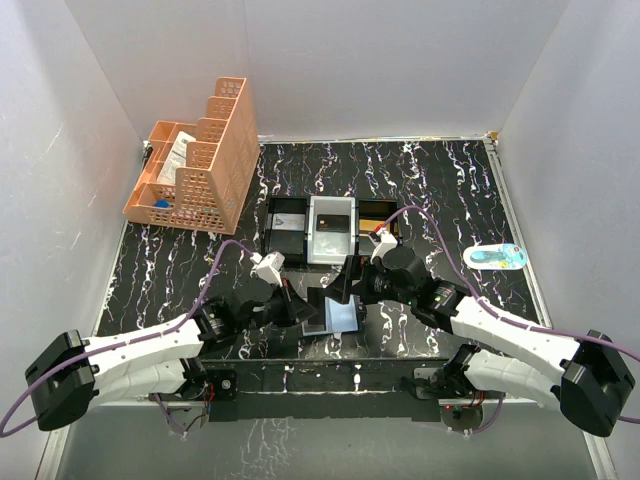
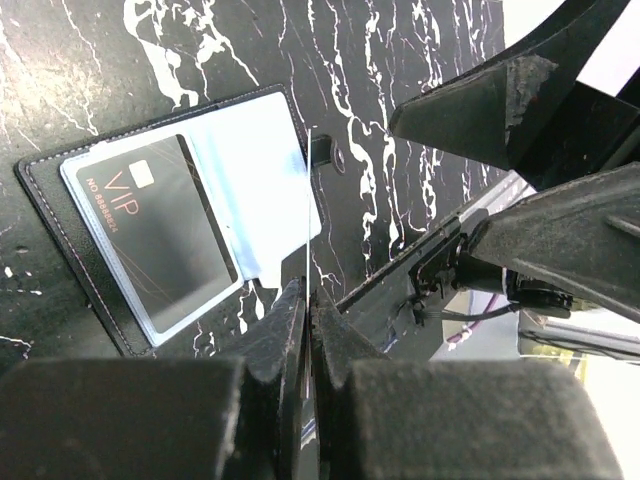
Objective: Take the credit cards out of the card holder
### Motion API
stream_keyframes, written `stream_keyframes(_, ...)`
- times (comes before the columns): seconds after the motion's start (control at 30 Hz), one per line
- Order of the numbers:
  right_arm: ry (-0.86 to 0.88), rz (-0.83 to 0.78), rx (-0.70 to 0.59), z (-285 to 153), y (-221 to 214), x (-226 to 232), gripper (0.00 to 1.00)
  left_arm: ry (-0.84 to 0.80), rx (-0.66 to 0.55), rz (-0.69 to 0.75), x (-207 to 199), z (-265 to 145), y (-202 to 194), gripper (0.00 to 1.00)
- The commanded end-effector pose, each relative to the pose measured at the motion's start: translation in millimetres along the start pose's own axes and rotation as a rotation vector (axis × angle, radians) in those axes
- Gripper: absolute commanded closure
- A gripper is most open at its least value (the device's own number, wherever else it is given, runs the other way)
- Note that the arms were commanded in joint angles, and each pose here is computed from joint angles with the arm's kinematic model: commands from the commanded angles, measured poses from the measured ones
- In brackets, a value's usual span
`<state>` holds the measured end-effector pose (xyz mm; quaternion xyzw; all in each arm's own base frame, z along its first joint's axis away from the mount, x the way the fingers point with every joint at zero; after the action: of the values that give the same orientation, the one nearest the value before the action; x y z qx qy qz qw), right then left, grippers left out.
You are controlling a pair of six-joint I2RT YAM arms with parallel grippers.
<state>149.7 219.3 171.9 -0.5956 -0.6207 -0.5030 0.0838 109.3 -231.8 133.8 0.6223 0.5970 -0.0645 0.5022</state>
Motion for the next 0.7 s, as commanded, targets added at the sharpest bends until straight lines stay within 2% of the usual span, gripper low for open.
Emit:
stream_keyframes(0.0, 0.009, 0.017, -0.101, -5, 14, 5, 0.07, -0.077, 0.016, 0.029, -1, -8, 16, 1.0)
stream_keyframes(0.1, 0.06, 0.034, -0.066, -6, 15, 5, 0.06, -0.125, -0.021, -0.043, 12, -12, 29, 1.0)
stream_keyframes(0.23, 0.183, 0.097, -0.01, -8, 17, 2, 0.07, -0.259, -0.059, -0.073, 8, -19, 45, 1.0)
stream_keyframes(0.37, 0.259, 0.086, -0.01, -11, 20, 9, 0.06, -0.354, -0.033, -0.091, -1, -23, 44, 1.0)
stream_keyframes(0.47, 0.339, 0.093, 0.004, -14, 20, 18, 0.06, -0.454, -0.06, -0.124, -7, -28, 43, 1.0)
stream_keyframes(0.57, 0.457, 0.092, 0.004, -18, 20, 28, 0.1, -0.497, -0.073, -0.141, -7, -31, 40, 1.0)
stream_keyframes(0.67, 0.503, 0.099, 0.011, -17, 22, 34, 0.16, -0.493, -0.066, -0.144, -7, -29, 40, 1.0)
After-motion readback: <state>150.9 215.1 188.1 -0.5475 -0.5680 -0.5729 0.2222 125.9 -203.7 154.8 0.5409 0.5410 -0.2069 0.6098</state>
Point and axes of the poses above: each gripper's point midway between its finger pads, its own z axis out along the fingers, its own x axis along the line the jaws close on, y = z × x, the point moved 7 cm from there along -z, back along the fingers, and after that the axes turned 5 degrees about z, right-handed, at the moved point
